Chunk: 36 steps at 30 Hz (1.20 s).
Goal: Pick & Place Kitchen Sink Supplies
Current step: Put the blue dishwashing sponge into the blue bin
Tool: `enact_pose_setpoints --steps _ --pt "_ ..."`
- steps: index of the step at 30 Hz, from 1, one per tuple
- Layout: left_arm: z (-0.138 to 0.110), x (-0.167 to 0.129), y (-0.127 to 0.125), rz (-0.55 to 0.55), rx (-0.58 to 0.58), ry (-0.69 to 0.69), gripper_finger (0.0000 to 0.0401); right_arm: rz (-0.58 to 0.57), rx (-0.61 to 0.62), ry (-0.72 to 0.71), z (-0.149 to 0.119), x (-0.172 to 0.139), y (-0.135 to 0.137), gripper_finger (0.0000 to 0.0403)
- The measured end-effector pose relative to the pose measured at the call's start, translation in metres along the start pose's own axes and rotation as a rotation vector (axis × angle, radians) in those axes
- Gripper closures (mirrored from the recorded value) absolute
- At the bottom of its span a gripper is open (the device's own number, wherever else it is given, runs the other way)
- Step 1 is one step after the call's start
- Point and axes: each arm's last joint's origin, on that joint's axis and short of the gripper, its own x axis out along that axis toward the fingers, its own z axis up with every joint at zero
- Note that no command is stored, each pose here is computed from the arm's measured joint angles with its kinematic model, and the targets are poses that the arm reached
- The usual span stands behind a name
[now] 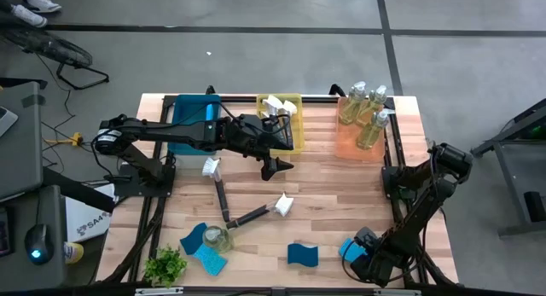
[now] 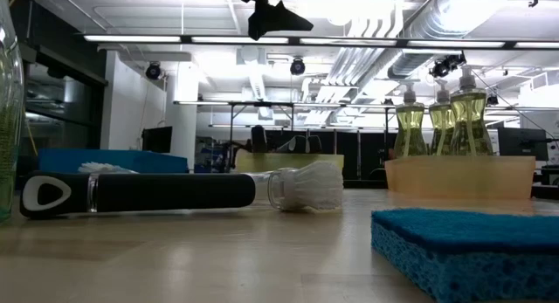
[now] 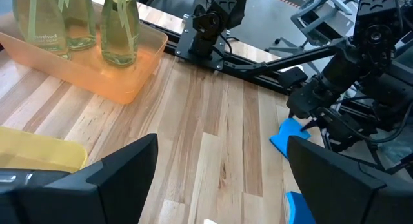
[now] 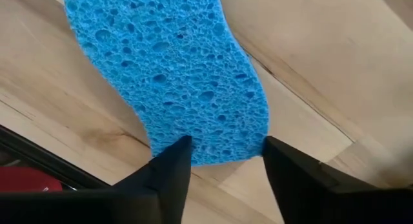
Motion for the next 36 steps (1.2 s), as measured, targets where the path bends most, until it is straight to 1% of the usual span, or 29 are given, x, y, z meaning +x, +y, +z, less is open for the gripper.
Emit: enact_pose_setpoints --steps 8,11,15,17,24,32,36 --pt "0.000 0.000 0.000 0.000 -0.004 0.000 0.0064 -0.002 0.003 0.002 0.000 0.000 0.000 0.0286" --pt "0.000 0.000 0.000 0.000 -0.005 0.000 0.0064 -0.007 0.017 0.000 0.000 0.000 -0.001 0.0320" --pt "0.000 0.000 0.000 0.000 -0.008 0.000 0.0064 -0.011 0.019 -0.003 0.000 0.000 -0.001 0.0380" --pt "0.000 0.000 0.000 -0.004 -0.009 0.001 0.0064 -0.011 0.019 -0.005 0.000 0.000 -0.001 0.0396" --pt "0.000 0.000 0.000 -0.005 -0.024 0.002 0.0064 0.000 0.041 -0.063 0.003 0.000 -0.001 0.0400" --pt "0.000 0.000 -0.001 -0.025 -0.026 0.009 0.0064 0.024 0.070 -0.143 0.019 -0.002 0.004 0.0402" --pt "0.000 0.000 -0.001 -0.025 -0.029 0.009 0.0064 0.059 0.066 -0.190 0.028 -0.008 0.011 0.0402"
